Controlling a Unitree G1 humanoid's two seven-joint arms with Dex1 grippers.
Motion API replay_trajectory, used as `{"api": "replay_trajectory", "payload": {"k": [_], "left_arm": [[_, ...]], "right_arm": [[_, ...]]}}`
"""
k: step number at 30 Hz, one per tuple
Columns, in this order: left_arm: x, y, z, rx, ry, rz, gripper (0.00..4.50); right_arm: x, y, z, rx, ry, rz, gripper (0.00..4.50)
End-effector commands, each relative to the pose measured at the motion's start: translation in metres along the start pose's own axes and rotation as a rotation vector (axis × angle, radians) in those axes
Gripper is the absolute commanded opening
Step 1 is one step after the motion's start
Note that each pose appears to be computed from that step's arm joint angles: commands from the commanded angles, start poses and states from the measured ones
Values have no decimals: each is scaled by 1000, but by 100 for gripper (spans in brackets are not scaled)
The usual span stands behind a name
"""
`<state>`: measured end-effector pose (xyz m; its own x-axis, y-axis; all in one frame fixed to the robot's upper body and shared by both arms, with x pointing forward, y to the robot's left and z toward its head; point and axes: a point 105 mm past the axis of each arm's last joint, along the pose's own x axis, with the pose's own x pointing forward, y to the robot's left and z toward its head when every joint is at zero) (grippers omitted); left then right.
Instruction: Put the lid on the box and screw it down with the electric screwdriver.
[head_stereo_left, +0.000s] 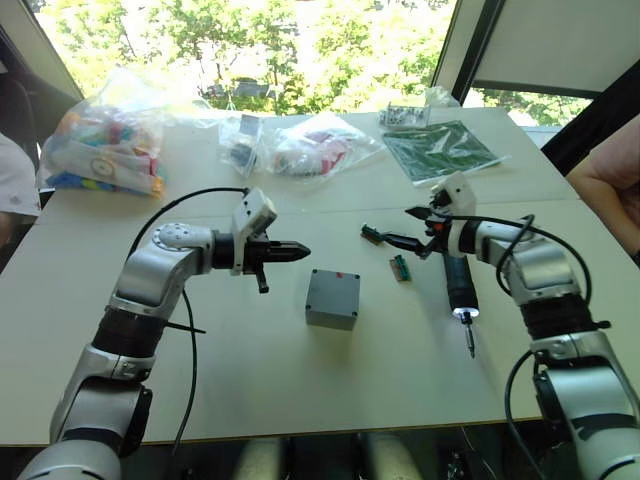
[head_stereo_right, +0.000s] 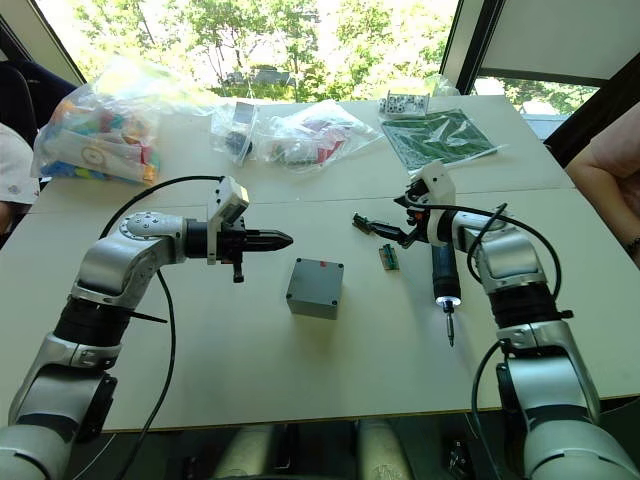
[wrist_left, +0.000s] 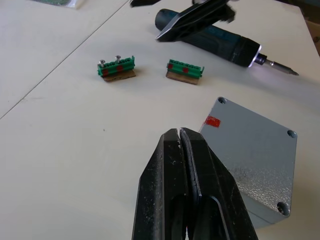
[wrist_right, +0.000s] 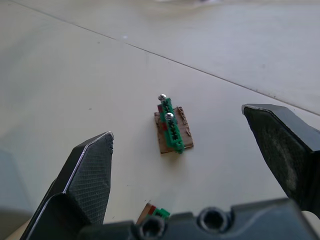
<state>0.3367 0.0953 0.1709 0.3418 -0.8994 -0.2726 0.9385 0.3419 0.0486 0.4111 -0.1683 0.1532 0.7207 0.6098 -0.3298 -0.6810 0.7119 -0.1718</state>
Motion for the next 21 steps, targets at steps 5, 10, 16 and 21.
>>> {"api": "replay_trajectory", "payload": {"k": [5,10,16,21], "left_arm": [[-6,-7,-1,20,-3,28,0],[-7,-9,-5,13,3,30,0],[-6,-11,-8,9,9,30,0],[-5,-11,-9,11,13,34,0]], "right_arm": [[16,-8,15,-41,-53,-11,350],[21,-3,13,-34,-54,21,214],[26,3,7,-48,-33,39,214],[29,3,4,-32,-28,36,214]]}}
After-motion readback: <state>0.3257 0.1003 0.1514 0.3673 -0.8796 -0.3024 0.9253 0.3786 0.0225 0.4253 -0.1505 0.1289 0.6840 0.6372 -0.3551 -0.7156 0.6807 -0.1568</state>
